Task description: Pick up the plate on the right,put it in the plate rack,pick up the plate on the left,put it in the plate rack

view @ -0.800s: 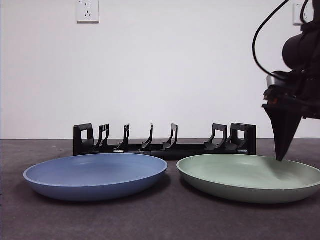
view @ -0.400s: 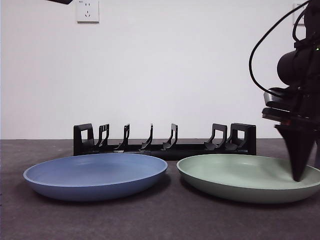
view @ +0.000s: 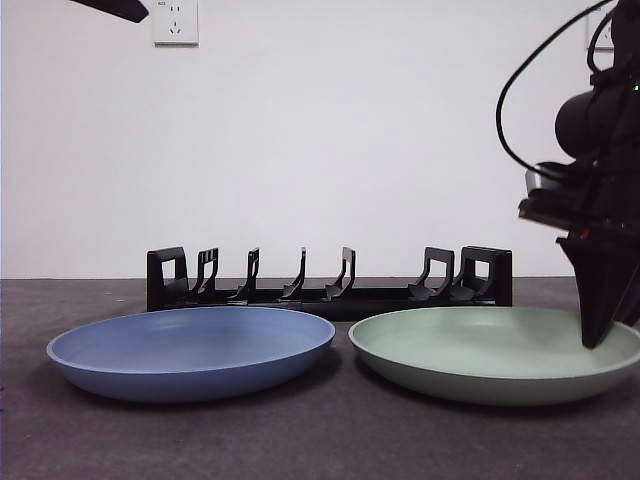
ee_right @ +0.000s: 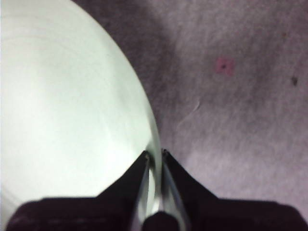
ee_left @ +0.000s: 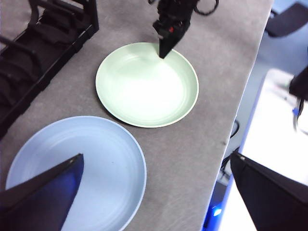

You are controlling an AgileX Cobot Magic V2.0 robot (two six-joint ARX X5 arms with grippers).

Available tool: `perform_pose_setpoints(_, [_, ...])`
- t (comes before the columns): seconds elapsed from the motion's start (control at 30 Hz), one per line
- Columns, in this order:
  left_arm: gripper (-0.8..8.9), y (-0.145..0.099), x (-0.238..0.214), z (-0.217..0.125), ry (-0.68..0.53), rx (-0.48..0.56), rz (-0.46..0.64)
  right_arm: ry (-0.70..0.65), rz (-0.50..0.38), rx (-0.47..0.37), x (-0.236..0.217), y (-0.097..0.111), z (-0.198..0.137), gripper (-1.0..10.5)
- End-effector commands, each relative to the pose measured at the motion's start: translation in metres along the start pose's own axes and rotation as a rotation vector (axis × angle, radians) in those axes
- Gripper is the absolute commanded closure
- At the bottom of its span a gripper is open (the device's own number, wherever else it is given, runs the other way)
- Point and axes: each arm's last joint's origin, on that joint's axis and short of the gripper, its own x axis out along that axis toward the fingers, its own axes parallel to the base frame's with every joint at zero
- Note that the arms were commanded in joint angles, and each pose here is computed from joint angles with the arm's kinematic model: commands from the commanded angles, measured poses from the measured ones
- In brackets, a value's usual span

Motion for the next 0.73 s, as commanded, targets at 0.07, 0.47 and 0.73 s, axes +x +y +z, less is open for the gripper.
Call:
perform_pose_setpoints(0.07, [1.54,-0.006,0.006,0.004,0.019,0.156,0.031,-0.030,-0.029,-0.039,-0.025,0.005,0.002,9.6])
perform_pose_setpoints(0.47, [1.58,-0.036,0.050,0.019,0.138,0.611,0.170,-0.144,0.058,-0.092,-0.142,0.036,0.004,9.6])
perform_pose_setpoints(0.73, [1.58,-0.057,0.078,0.036,0.072,0.891,0.248,-0.191,0.180,-0.098,-0.182,0.051,0.001,9.6])
